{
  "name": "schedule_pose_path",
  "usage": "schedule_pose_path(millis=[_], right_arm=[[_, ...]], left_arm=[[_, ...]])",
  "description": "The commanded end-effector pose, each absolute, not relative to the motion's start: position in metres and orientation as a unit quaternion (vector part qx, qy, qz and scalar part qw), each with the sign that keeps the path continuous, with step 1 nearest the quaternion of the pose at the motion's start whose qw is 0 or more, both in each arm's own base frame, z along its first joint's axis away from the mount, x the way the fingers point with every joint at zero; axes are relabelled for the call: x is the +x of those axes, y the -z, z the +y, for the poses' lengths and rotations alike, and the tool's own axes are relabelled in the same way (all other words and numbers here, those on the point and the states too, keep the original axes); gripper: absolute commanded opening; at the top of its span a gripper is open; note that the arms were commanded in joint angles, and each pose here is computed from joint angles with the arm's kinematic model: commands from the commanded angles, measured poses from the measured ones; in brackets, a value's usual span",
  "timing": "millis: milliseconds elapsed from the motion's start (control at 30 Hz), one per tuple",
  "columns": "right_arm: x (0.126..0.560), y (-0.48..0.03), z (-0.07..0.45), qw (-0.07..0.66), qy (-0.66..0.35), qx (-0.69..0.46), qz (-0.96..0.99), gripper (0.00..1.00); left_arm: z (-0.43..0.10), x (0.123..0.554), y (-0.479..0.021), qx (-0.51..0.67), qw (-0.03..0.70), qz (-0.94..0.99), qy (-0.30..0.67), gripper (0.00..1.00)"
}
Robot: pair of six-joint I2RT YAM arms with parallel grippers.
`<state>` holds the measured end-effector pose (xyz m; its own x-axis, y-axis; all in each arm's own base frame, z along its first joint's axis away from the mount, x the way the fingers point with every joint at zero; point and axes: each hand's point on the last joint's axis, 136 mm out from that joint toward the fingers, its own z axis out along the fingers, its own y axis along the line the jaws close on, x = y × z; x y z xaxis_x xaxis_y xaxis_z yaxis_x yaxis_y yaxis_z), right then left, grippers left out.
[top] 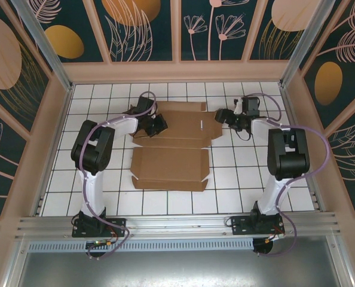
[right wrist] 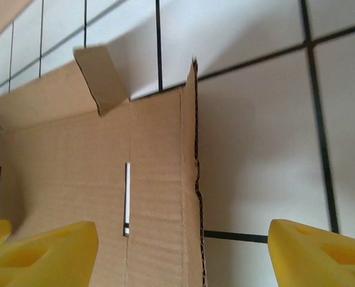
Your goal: Fold the paper box
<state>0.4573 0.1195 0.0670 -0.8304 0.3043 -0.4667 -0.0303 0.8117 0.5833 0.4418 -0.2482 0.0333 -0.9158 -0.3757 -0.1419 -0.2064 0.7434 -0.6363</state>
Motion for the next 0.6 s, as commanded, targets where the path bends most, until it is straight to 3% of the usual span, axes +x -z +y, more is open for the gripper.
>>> schedule_pose_path(millis=[0,567], right_arm=[[0.457,-0.059,0.140,0.256,-0.351,0.045,0.900,0.71],[0.442,-0.037,0.200,0.157,-0.478,0.022,0.864,0.58]], left_arm=[[-0.243,0.447,-0.029,-0.167,0.135,0.920,0.329,0.08],[-0.236,0.429,0.001,-0.186,0.104,0.921,0.326,0.06]])
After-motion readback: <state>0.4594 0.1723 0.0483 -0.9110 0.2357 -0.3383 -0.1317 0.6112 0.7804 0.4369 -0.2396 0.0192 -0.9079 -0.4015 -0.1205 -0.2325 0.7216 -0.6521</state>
